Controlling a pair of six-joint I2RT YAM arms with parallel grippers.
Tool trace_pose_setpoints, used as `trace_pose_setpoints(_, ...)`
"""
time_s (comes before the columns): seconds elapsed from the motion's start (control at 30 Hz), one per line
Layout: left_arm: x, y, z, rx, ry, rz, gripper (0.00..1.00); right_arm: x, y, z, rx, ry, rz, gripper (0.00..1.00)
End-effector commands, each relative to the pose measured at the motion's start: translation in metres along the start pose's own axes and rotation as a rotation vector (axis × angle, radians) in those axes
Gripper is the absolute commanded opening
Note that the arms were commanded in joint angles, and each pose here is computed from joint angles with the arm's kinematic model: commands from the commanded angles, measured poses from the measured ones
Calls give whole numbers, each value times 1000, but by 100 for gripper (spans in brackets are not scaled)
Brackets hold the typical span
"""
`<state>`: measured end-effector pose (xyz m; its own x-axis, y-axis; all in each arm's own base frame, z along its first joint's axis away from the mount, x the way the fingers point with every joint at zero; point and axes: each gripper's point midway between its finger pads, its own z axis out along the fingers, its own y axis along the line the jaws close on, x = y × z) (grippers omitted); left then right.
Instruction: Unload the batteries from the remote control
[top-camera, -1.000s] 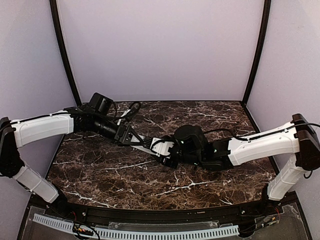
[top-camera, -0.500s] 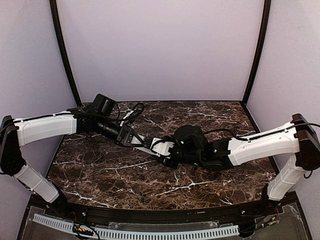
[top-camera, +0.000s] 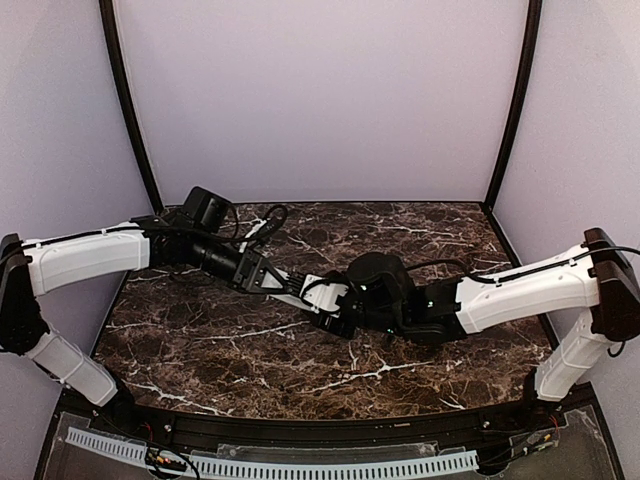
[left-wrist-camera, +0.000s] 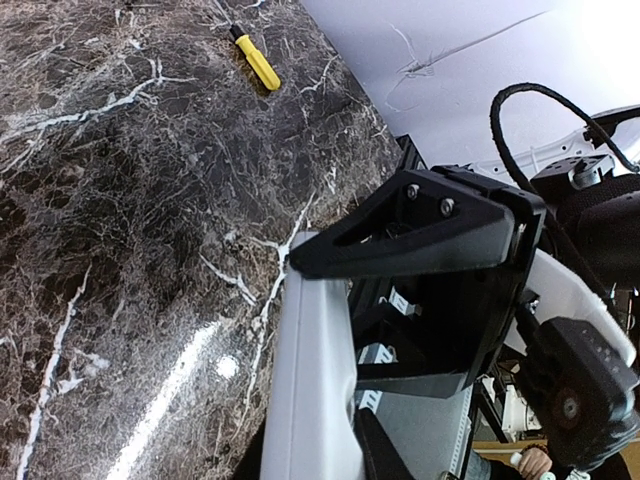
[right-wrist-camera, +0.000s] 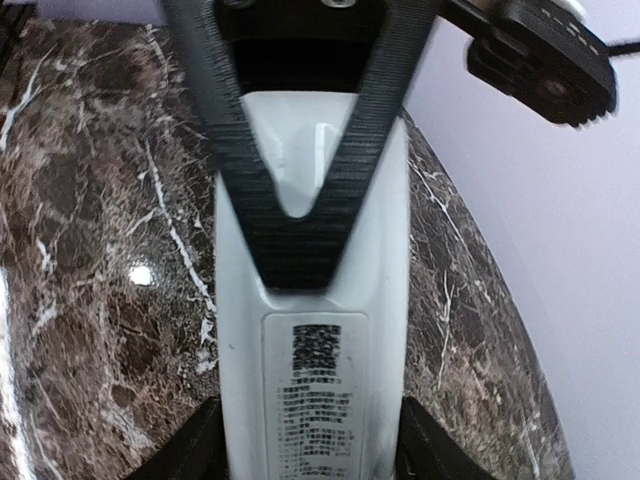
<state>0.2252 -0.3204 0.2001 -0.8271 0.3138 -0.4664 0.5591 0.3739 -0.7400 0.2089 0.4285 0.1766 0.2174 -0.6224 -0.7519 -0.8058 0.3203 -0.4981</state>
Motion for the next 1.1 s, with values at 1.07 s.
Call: trace_pose_setpoints(1.07, -131, 9, -89, -579, -405, 468, 0, -77, -153, -78, 52, -410, 768, 99)
